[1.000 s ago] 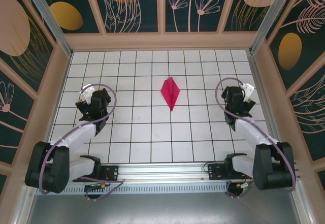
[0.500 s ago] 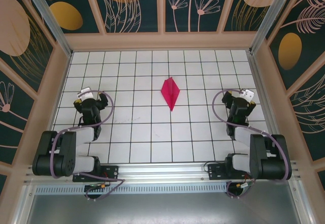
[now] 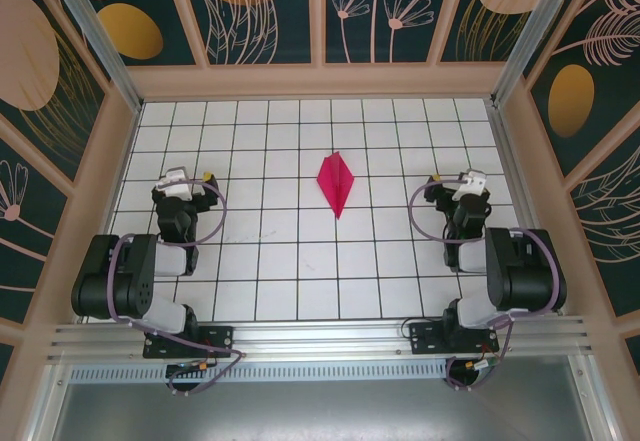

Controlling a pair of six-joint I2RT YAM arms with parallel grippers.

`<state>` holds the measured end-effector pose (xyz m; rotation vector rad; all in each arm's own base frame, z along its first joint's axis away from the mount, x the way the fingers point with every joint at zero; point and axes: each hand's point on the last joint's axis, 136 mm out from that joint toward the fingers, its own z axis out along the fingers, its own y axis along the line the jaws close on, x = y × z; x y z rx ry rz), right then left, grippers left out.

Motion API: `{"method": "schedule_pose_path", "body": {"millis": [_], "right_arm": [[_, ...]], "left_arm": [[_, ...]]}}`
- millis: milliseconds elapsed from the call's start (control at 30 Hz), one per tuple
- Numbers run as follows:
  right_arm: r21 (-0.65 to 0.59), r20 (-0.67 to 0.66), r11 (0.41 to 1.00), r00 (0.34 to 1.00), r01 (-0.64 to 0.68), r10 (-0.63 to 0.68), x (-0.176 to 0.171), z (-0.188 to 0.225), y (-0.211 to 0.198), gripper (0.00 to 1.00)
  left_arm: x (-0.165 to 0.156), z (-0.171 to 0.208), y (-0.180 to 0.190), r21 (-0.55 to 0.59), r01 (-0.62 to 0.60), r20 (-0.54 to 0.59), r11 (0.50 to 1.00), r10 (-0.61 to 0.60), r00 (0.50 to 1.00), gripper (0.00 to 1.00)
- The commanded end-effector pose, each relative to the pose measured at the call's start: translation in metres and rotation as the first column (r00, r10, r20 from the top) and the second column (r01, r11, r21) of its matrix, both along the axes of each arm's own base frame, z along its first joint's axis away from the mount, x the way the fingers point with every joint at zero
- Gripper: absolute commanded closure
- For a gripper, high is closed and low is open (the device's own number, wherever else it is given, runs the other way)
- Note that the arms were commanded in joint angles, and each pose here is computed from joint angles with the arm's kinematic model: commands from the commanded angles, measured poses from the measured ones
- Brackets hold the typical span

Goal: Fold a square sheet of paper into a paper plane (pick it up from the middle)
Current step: Reset both arms

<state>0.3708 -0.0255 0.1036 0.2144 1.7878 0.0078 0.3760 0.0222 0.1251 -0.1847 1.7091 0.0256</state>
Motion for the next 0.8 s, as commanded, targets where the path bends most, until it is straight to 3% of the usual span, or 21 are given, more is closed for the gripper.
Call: {"method": "schedule_pose_path", "body": {"millis": [0, 767], "right_arm": [[-0.032, 0.091, 0.997, 0.993, -0.066, 0.069, 0.0046, 0.0190, 0.0128, 0.01], [-0.027, 0.087, 0.997, 0.993, -0.073, 0.075, 0.0050, 0.0182, 0.0131, 0.01]], "left_arm": [[-0.0007, 0.0127, -0.0035, 0.017, 0.029, 0.067, 0.999, -0.030, 0.997, 0.01], [0.0019, 0.0108, -0.0050, 0.028, 0.038, 0.053, 0.999, -0.039, 0.998, 0.01]]}}
